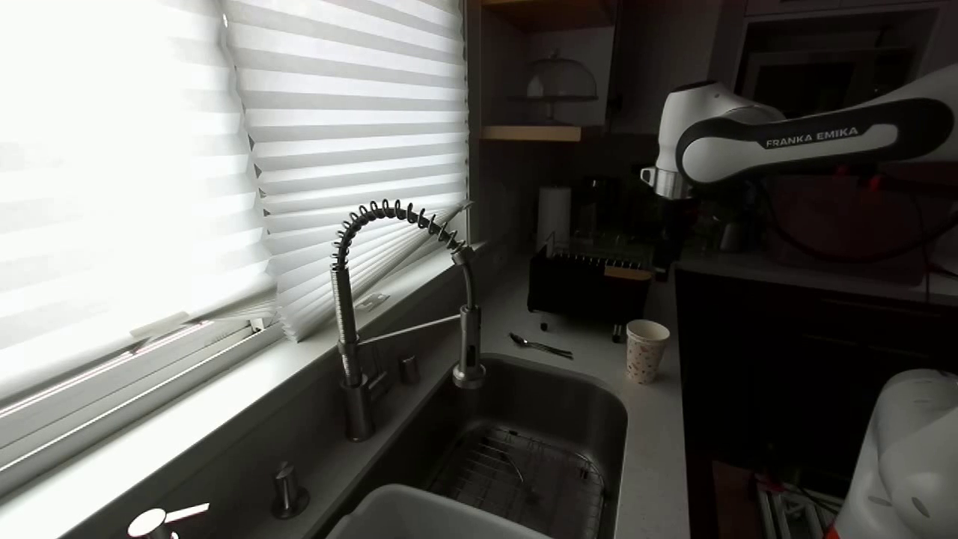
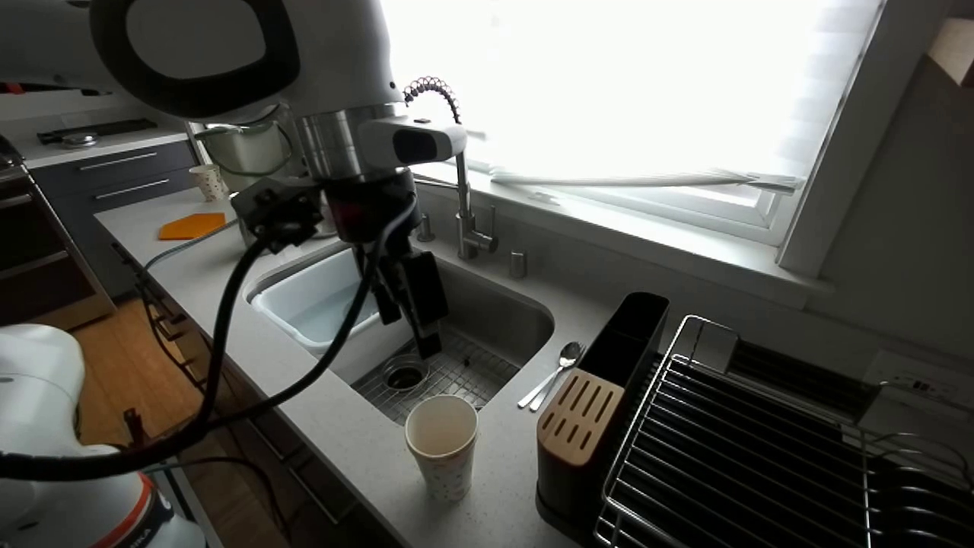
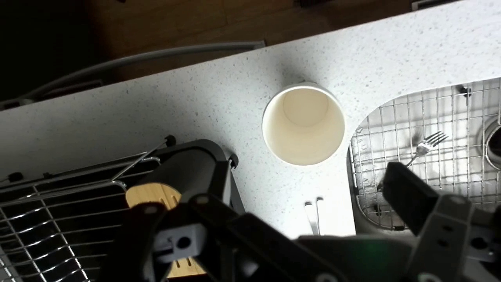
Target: Unstack the cups, then stack the cups back together
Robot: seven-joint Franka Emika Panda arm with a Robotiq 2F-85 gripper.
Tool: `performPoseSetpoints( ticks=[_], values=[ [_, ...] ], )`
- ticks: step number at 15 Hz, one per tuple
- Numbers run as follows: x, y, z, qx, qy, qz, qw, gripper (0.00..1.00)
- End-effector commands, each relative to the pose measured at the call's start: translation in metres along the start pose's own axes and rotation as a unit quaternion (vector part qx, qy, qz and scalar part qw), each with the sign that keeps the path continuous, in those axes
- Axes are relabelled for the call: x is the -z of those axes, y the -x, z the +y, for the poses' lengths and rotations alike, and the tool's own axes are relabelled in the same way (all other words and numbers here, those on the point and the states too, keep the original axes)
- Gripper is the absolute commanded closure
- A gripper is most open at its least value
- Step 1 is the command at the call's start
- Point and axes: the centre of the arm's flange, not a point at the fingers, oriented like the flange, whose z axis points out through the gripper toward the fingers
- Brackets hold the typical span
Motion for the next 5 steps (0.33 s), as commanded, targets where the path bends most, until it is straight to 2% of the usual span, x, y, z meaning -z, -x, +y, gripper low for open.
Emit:
performPoseSetpoints(
  ticks=[1, 5],
  values=[
    [-0.0002, 0.0006, 0.0006, -0.002, -0.001, -0.001, 1.0000, 0.00],
    [-0.0004, 0.0009, 0.0009, -0.007, -0.001, -0.002, 1.0000, 0.00]
  ],
)
